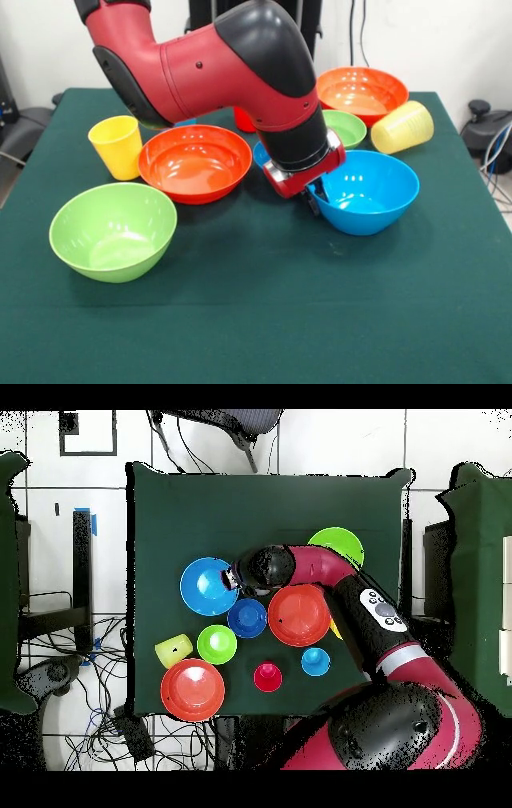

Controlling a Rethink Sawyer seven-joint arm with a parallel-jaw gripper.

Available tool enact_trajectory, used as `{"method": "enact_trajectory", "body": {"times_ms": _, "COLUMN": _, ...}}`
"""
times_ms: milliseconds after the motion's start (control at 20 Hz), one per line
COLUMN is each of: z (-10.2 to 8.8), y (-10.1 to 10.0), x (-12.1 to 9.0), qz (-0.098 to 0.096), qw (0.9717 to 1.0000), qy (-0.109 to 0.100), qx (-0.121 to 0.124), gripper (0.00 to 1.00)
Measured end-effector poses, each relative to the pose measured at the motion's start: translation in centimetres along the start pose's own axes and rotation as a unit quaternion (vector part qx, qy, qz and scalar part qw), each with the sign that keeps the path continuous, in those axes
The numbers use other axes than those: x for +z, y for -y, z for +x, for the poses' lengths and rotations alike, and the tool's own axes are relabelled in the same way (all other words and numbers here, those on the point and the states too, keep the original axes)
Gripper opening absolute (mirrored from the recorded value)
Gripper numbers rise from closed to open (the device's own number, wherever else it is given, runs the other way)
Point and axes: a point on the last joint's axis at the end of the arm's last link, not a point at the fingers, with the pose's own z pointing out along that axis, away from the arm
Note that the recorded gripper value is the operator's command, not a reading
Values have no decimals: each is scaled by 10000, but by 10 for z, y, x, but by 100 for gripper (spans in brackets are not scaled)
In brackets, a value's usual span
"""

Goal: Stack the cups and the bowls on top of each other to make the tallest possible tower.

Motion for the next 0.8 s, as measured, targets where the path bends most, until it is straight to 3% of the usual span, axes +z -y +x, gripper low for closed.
{"method": "enact_trajectory", "body": {"times_ms": 550, "z": 0, "y": 1, "x": -2, "qz": -4, "qw": 10000, "qy": 15, "qx": 16, "gripper": 0}}
{"method": "enact_trajectory", "body": {"times_ms": 800, "z": -5, "y": 13, "x": -22, "qz": -118, "qw": 9995, "qy": 216, "qx": 215, "gripper": 0}}
